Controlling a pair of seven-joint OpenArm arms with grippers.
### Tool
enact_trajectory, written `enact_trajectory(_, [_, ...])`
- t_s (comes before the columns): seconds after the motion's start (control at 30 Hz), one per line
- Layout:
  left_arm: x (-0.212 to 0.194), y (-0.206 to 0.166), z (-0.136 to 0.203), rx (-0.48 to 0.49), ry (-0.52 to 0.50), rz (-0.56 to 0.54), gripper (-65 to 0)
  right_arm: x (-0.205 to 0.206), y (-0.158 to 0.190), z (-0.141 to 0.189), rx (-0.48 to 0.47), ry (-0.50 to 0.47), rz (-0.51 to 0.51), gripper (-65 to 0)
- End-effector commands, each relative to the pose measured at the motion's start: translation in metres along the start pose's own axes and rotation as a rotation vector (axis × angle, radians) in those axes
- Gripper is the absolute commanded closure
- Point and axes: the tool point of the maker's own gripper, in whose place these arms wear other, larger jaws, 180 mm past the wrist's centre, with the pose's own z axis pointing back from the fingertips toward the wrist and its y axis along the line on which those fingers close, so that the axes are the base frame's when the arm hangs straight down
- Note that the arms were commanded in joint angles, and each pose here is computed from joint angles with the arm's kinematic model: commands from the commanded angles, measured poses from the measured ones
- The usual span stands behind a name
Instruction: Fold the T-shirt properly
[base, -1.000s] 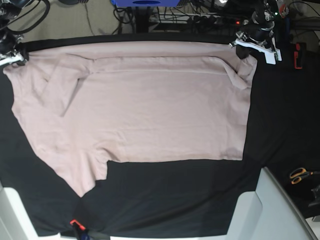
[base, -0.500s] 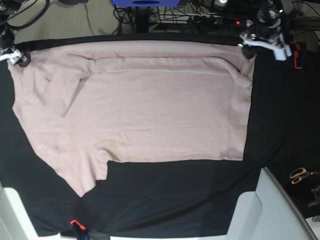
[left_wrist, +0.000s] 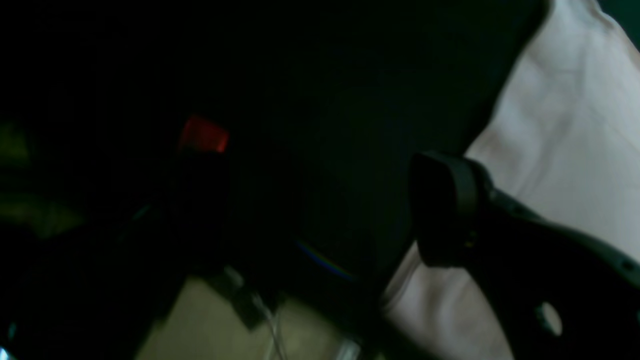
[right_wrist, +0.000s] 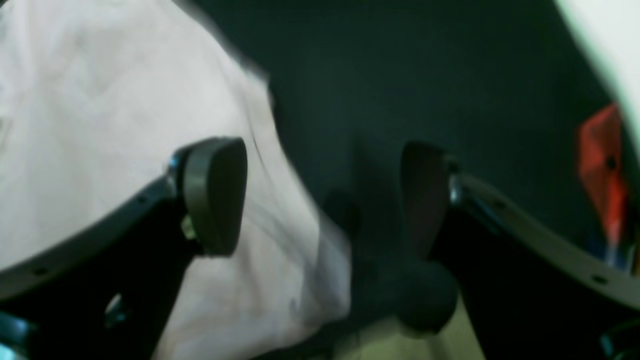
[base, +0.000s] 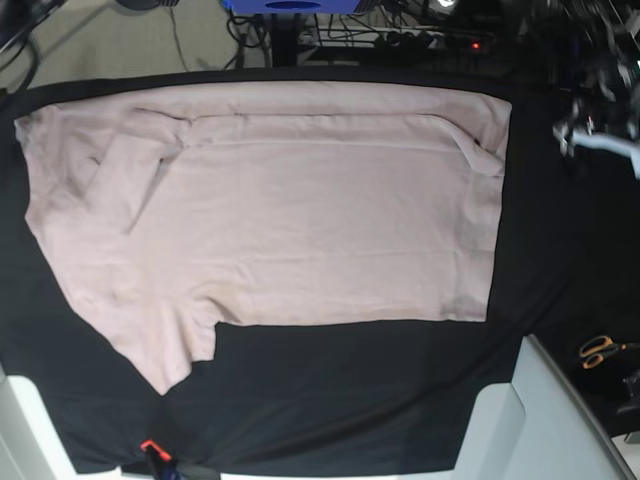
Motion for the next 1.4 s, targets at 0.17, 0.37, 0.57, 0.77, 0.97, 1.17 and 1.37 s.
enact_trajectory(0.17, [0.047,-0.036,-0.015,-0.099,-0.024,-0.182,-54.1,0.071,0.056,-0.073,0.181,-0.068,0.114,-45.5])
enact_trajectory(0.37, [0.044,-0.043,-0.017,-0.122,0.000,-0.237,-54.1,0.057,0.067,-0.120,0.206,-0.041,0.078,-45.5])
enact_trajectory(0.57, [0.045,-0.042,-0.018,-0.120,-0.002,-0.237,-54.1,0.033,0.080,-0.133,0.216,-0.007,0.083,-45.5])
enact_trajectory(0.77, [0.046,-0.044,-0.018,-0.124,-0.002,-0.237,-54.1,0.024,0.096,-0.137,0.241,0.007,0.079,-45.3])
enact_trajectory(0.97, [0.045,-0.043,-0.018,-0.122,-0.002,-0.235,-54.1,0.016,0.089,-0.143,0.161,0.030,0.154,-45.3])
enact_trajectory(1.17, [0.045,-0.041,-0.018,-0.120,-0.001,-0.236,-54.1,0.013,0.086,-0.145,0.124,0.036,0.228,-31.5])
enact_trajectory(1.37, [0.046,-0.043,-0.018,-0.123,-0.003,-0.237,-54.1,0.018,0.075,-0.147,0.057,0.022,0.220,-1.7])
